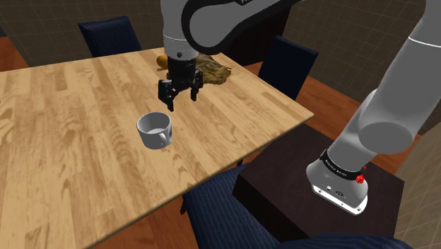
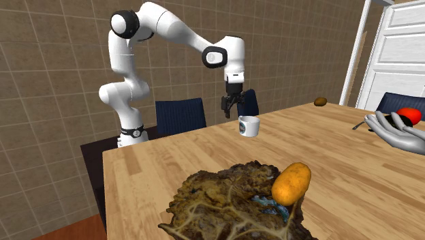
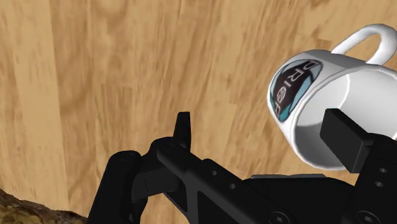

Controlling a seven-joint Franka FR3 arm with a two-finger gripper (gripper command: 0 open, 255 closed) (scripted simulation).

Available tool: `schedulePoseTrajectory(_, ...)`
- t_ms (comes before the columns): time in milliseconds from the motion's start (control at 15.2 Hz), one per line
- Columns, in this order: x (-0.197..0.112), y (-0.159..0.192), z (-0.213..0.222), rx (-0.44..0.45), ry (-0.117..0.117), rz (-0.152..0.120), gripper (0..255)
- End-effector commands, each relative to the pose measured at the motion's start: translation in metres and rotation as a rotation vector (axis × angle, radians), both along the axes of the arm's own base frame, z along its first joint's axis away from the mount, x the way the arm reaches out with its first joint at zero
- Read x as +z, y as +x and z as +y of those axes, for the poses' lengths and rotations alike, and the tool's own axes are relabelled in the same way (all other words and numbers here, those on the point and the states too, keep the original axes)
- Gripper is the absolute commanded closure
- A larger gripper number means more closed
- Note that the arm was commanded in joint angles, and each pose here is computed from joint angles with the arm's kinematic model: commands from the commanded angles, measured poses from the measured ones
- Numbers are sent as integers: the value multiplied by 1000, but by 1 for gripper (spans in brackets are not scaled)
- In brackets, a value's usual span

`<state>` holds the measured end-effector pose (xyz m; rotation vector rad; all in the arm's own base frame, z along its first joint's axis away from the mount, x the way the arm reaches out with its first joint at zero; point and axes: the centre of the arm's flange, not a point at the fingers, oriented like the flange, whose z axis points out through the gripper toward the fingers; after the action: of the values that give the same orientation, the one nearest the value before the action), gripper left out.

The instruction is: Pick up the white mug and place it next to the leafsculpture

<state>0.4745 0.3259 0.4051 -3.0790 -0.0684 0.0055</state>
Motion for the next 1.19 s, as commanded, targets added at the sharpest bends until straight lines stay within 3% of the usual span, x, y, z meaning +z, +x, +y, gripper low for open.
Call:
schedulePoseTrajectory(0,-15,11,24,2,-3,-2,0)
schedulePoseTrajectory(198,-30,24,49,6,-8,-3,0)
schedulePoseTrajectory(660,-69,24,51,6,-8,-3,0)
schedulePoseTrajectory(1122,-69,24,51,6,-8,-3,0)
